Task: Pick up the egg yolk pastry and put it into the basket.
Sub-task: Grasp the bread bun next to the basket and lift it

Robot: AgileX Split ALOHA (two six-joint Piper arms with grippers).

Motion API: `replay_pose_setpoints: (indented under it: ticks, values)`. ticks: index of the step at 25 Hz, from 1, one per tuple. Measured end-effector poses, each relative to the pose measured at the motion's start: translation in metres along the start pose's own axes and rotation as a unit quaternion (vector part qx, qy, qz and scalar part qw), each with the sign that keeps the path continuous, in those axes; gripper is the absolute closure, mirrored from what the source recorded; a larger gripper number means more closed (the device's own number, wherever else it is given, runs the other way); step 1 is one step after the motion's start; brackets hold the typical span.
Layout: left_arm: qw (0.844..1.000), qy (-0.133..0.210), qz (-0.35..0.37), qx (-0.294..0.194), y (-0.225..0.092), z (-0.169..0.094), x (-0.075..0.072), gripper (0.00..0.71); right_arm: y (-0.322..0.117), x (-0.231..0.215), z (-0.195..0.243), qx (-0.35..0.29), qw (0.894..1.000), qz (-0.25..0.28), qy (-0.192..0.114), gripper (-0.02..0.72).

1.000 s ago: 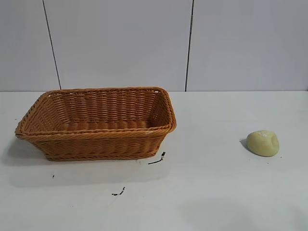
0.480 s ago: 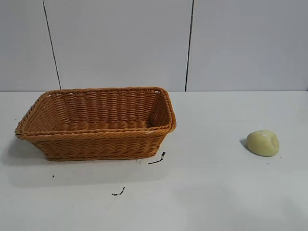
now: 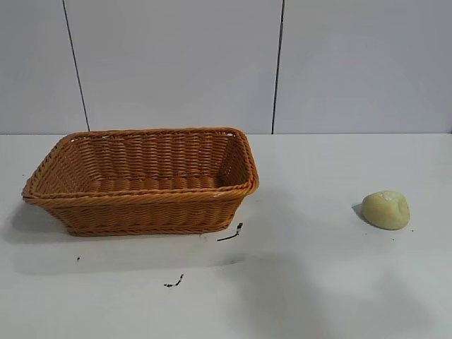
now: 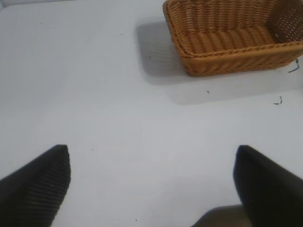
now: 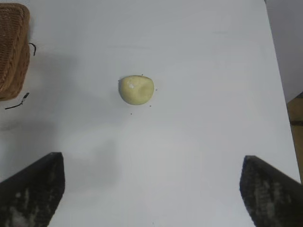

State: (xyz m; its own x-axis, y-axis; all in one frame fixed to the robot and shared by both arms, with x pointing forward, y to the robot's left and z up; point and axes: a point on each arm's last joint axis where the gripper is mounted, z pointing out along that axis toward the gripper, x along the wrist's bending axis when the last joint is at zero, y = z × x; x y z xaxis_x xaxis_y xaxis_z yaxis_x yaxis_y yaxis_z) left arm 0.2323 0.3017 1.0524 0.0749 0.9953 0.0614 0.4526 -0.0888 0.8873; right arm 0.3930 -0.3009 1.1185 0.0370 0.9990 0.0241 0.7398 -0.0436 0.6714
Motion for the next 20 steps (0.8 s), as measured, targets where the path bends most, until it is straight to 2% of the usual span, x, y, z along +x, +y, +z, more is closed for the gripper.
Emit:
replay_pose_setpoints:
  ticks: [7, 12, 13, 20]
  values:
    - [1.000, 0.000, 0.000, 0.000, 0.000, 0.000, 0.000, 0.015, 0.052, 0.001, 0.073, 0.098, 0.995, -0.002, -0.003, 0.010]
    - [1.000, 0.000, 0.000, 0.000, 0.000, 0.000, 0.000, 0.015, 0.068, 0.001, 0.127, 0.157, 0.987, -0.016, -0.002, 0.010]
    - [1.000, 0.000, 0.000, 0.000, 0.000, 0.000, 0.000, 0.015, 0.072, 0.001, 0.148, 0.178, 0.984, -0.019, -0.002, 0.010]
    - [1.000, 0.000, 0.000, 0.000, 0.000, 0.000, 0.000, 0.015, 0.080, 0.001, 0.206, 0.225, 0.974, -0.034, 0.001, 0.010]
